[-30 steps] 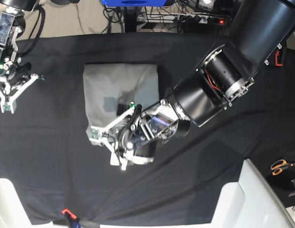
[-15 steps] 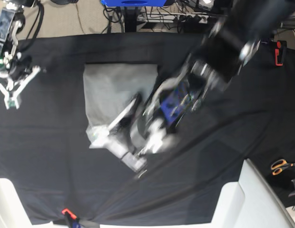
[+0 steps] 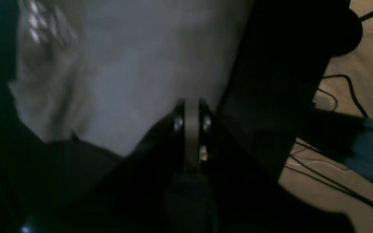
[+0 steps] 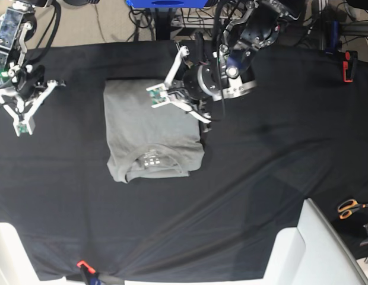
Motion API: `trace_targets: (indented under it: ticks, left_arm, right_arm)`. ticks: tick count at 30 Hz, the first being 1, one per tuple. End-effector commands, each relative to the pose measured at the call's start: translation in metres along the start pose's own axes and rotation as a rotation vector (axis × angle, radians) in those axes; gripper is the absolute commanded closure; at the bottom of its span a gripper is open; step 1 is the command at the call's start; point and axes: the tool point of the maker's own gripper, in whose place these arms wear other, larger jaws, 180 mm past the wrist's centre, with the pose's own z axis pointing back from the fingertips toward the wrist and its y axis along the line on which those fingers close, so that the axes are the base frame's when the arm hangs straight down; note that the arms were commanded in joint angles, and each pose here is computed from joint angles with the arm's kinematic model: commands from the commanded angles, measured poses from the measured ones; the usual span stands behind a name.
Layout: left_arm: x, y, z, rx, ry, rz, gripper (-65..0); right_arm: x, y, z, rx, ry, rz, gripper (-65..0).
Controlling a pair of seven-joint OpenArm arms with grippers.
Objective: Fold the T-shirt properly
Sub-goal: 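Release the shirt and lift the left gripper away, then press and smooth the folded shirt's side with the left gripper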
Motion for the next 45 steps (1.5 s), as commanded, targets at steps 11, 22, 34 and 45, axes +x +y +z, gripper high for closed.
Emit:
trace_targets:
  ticks: [11, 22, 34, 45]
  left_arm:
    - [0.014, 0.024, 0.002, 0.085, -0.058, 0.047, 0.0]
    - [-0.038, 0.012, -0.02, 0.026, 0.079, 0.121, 0.0]
    - [-0.036, 0.019, -0.01, 0.055, 0.105, 0.102, 0.0]
    - [-0.014, 0.053, -0.008, 0.117, 0.114, 0.079, 0.0]
  right_arm:
    - [-0.003, -0.006, 0.004, -0.015, -0.006, 0.01, -0.2]
    - [-0.004, -0.007, 0.005, -0.017, -0.004, 0.01, -0.2]
    - [-0.004, -0.007, 0.005, -0.018, -0.006, 0.011, -0.2]
    - [-0.002, -0.006, 0.005, -0.015, -0.01, 0.012, -0.2]
